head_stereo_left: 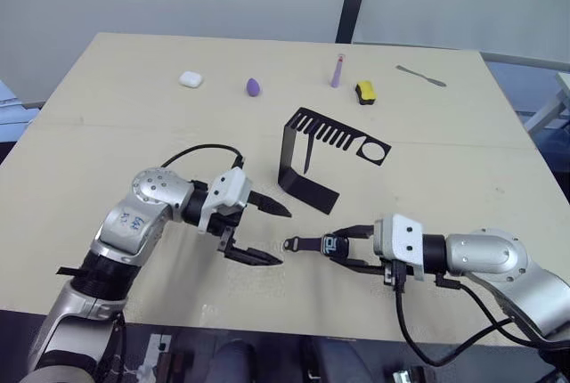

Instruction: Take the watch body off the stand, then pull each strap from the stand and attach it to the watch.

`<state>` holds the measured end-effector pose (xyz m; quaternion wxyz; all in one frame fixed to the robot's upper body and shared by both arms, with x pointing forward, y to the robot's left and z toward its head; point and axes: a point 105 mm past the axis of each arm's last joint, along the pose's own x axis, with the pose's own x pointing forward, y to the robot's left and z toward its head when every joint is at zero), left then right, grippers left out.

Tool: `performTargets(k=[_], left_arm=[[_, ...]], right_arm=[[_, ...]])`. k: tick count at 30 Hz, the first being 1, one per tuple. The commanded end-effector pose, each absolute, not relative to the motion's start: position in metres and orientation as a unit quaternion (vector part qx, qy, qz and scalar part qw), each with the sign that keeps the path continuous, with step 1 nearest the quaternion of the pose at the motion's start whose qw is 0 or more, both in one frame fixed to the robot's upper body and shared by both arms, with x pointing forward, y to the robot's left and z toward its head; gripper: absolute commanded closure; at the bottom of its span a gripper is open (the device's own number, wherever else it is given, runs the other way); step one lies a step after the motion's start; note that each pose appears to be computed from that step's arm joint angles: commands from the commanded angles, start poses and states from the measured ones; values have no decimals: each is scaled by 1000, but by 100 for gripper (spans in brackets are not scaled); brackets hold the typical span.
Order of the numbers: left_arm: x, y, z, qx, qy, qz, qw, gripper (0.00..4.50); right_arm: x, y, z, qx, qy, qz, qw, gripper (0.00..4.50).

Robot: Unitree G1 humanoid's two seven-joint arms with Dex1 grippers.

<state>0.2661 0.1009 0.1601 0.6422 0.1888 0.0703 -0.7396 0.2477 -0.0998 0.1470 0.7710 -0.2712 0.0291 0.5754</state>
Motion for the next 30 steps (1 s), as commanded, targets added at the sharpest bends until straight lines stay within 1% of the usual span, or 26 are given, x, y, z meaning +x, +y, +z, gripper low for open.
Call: performTargets(k=[1, 4, 6, 9, 11, 13, 14, 17, 19, 21, 24, 27, 30], left_arm=[[267, 119, 160, 231, 71, -721, 649, 5], [271, 129, 154, 247, 81, -704, 661, 5], [273, 132, 152, 250, 83, -698, 666, 5], [272, 134, 150, 255, 84, -696, 666, 5], [273, 135, 149, 256, 82, -693, 669, 5], [274, 135, 150, 252, 79, -690, 674, 0], [274, 135, 151, 247, 76, -689, 677, 0], [276, 135, 156, 229, 65, -684, 690, 0], [276, 137, 160, 208, 58, -675, 705, 0], [277, 142, 166, 175, 46, -657, 732, 0], [279, 162, 173, 116, 44, -604, 787, 0], [287, 198, 177, 43, 38, -505, 861, 0], [290, 235, 180, -23, 25, -409, 912, 0]], right_arm=[[254, -89, 139, -259, 47, 585, 767, 299], [266, -81, 123, -265, 71, 578, 768, 299], [268, -77, 112, -275, 86, 582, 760, 299], [270, -74, 103, -288, 98, 588, 749, 299], [271, -73, 103, -299, 99, 586, 747, 299], [274, -73, 107, -304, 91, 582, 748, 193], [274, -75, 111, -305, 87, 583, 748, 161], [270, -82, 122, -309, 76, 587, 745, 7], [265, -91, 132, -308, 65, 582, 750, 2], [259, -108, 146, -282, 61, 564, 774, 2], [247, -149, 164, -216, 54, 508, 832, 2], [236, -205, 173, -156, 58, 407, 898, 2], [219, -249, 170, -124, 69, 317, 938, 2]])
